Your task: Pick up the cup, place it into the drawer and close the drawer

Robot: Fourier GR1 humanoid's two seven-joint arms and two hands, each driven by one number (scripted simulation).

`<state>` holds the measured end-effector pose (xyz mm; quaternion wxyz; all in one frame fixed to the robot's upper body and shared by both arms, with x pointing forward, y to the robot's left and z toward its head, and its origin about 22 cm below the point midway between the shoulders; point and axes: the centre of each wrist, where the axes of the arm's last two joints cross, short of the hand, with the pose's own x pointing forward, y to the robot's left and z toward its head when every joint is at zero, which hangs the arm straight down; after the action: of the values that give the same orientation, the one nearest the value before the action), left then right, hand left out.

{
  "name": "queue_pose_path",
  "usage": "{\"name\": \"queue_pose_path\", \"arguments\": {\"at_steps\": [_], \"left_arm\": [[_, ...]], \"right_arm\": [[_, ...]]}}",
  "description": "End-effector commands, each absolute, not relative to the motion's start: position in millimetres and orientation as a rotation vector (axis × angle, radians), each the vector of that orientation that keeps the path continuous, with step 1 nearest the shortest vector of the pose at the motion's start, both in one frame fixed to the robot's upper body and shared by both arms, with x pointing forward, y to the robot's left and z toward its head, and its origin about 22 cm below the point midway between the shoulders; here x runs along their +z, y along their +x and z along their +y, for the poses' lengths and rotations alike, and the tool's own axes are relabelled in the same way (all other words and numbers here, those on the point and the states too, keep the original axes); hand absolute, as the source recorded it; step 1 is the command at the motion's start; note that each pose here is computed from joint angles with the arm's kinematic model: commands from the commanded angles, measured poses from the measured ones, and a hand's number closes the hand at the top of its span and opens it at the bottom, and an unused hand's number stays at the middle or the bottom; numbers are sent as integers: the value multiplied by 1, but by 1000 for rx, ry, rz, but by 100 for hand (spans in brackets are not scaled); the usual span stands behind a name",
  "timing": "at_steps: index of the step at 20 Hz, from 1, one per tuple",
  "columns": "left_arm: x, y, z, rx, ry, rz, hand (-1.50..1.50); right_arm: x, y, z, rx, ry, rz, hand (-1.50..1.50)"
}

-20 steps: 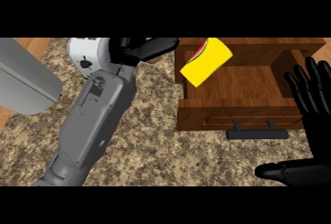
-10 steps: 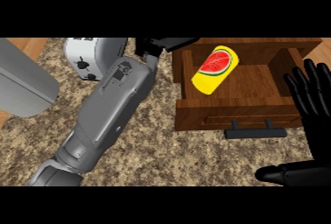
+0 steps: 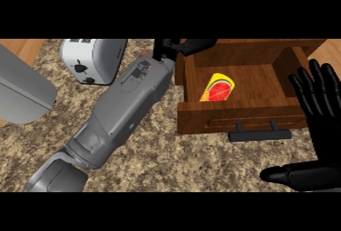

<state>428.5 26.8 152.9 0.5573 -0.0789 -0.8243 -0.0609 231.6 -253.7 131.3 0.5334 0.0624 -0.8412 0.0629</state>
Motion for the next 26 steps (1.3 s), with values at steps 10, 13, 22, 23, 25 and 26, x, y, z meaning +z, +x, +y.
{"name": "queue_pose_path", "arguments": {"at_steps": [10,13,22,23,25,26], "left_arm": [[137,431,15,-293,-53,-1901,150],[134,429,12,-363,5,-1867,150],[135,421,3,-313,-31,-1882,-150],[137,422,3,-298,-43,-1888,-150],[142,420,0,-267,-124,-1925,-150],[128,419,7,-253,-161,-1913,-150]], "right_arm": [[138,239,-248,198,197,-2004,-150],[142,244,-244,193,200,-2020,-150],[132,245,-234,142,278,-2035,-150],[140,237,-232,167,275,-2024,-150],[149,235,-235,155,293,-2019,-150],[126,235,-241,145,291,-1997,-150]]}}
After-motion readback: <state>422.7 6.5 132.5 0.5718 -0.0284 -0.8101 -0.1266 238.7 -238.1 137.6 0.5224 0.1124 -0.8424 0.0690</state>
